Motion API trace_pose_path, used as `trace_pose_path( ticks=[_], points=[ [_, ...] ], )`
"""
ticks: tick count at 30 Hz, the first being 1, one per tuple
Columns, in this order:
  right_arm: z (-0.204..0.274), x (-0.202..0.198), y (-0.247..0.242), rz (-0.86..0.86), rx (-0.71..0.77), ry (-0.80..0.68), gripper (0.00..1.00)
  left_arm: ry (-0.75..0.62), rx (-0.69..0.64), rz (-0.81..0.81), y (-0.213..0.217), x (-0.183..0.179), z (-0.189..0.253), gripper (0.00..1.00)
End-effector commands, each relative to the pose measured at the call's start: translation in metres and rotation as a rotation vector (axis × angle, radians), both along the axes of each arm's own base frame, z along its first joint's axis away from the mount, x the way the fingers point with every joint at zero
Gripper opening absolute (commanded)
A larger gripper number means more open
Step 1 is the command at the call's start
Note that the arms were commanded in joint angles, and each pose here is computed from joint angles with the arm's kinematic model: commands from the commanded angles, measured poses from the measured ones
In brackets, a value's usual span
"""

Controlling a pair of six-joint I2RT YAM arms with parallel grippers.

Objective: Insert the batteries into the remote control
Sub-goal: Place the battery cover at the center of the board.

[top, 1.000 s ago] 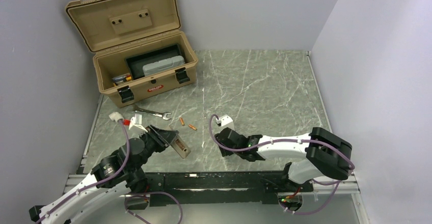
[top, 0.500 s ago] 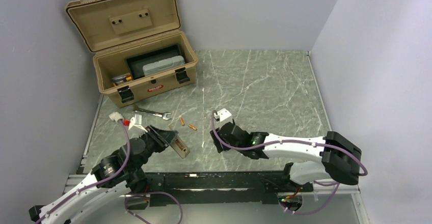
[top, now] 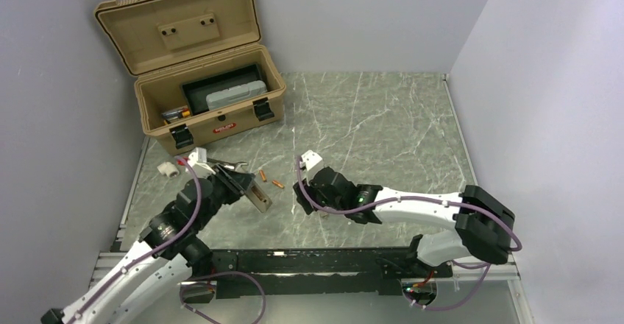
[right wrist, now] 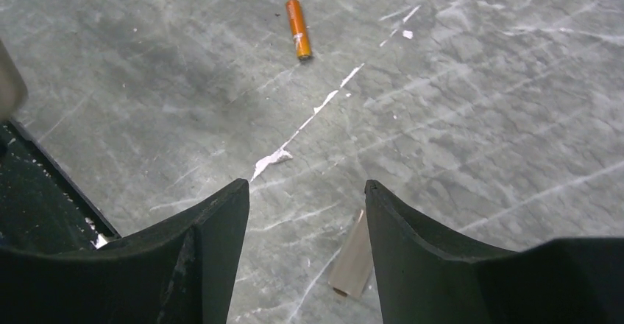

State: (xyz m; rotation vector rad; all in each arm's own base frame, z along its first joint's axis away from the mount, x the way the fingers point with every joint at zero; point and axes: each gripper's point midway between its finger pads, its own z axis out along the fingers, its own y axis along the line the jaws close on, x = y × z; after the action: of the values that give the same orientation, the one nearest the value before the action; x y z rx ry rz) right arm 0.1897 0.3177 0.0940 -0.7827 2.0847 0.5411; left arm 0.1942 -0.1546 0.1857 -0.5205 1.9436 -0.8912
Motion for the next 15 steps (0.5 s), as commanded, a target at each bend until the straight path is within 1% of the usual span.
trace_pose_path(
  ticks=[1, 5, 9, 15],
  points=[
    [0.014, 0.005, 0.032, 0.106, 0.064, -0.047, 0.61, -0.1, -0.059, -0.012, 0.012, 0.014, 0.031, 0.0],
    [0.01, 0.01, 0.053, 0.169, 0.063, -0.052, 0.59, -0.085, -0.065, -0.001, 0.026, 0.022, 0.023, 0.0],
    [0.003, 0.018, 0.07, 0.217, 0.052, -0.056, 0.55, -0.086, -0.069, -0.019, 0.029, 0.02, 0.016, 0.0],
    [-0.015, 0.032, 0.084, 0.254, 0.038, -0.037, 0.5, -0.084, -0.032, -0.01, 0.037, 0.014, 0.013, 0.0]
  ],
)
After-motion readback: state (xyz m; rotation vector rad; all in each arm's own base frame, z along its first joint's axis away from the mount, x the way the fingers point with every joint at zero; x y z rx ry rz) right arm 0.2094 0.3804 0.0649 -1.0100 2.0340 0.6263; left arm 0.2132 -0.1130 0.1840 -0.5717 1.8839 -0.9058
